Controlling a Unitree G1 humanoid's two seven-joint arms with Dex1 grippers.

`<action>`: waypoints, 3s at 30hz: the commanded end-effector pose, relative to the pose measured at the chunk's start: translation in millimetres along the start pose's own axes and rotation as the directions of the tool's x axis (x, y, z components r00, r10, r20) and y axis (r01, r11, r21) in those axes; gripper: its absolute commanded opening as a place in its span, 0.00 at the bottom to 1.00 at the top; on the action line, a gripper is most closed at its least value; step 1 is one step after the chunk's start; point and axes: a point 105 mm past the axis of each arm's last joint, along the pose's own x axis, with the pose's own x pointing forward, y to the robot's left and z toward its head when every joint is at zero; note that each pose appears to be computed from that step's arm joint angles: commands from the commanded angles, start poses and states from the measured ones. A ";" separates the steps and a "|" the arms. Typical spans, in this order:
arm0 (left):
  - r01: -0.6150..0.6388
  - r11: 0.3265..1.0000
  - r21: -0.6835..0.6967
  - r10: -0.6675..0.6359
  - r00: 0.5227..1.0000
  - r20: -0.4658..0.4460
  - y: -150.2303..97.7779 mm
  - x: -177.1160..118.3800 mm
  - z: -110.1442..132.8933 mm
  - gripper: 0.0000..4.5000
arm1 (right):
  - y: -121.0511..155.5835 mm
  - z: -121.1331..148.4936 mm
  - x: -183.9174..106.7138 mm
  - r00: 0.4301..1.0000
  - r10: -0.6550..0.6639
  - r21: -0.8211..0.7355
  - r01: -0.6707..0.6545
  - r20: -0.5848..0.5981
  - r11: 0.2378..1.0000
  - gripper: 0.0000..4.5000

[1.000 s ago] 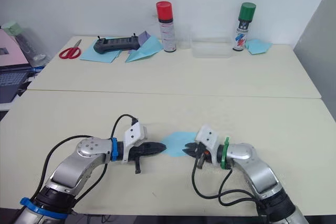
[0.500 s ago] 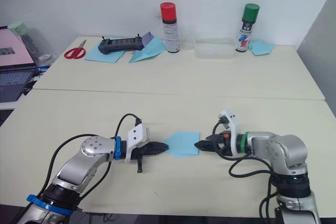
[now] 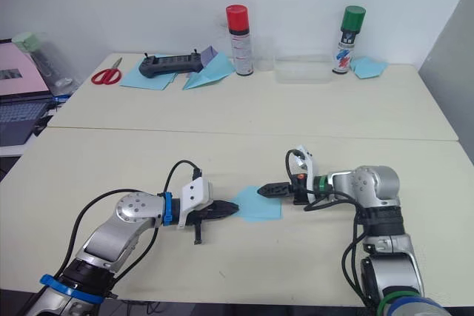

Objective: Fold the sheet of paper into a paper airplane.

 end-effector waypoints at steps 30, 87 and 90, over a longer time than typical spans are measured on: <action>0.031 0.997 -0.072 -0.037 0.995 -0.090 -15.8 6.1 -25.2 0.00 | 14.0 7.4 27.8 0.995 0.087 -0.066 -0.085 0.038 0.994 0.85; -0.068 0.976 -0.209 0.031 0.984 -0.175 0.8 -23.9 -34.2 0.00 | 7.3 -19.8 22.4 1.000 -0.020 -0.995 0.001 0.004 -0.104 0.01; -0.064 0.977 -0.205 0.029 0.985 -0.172 0.3 -22.5 -33.4 0.00 | 7.5 -18.9 23.7 1.000 -0.018 -0.989 -0.012 -0.009 -0.150 0.01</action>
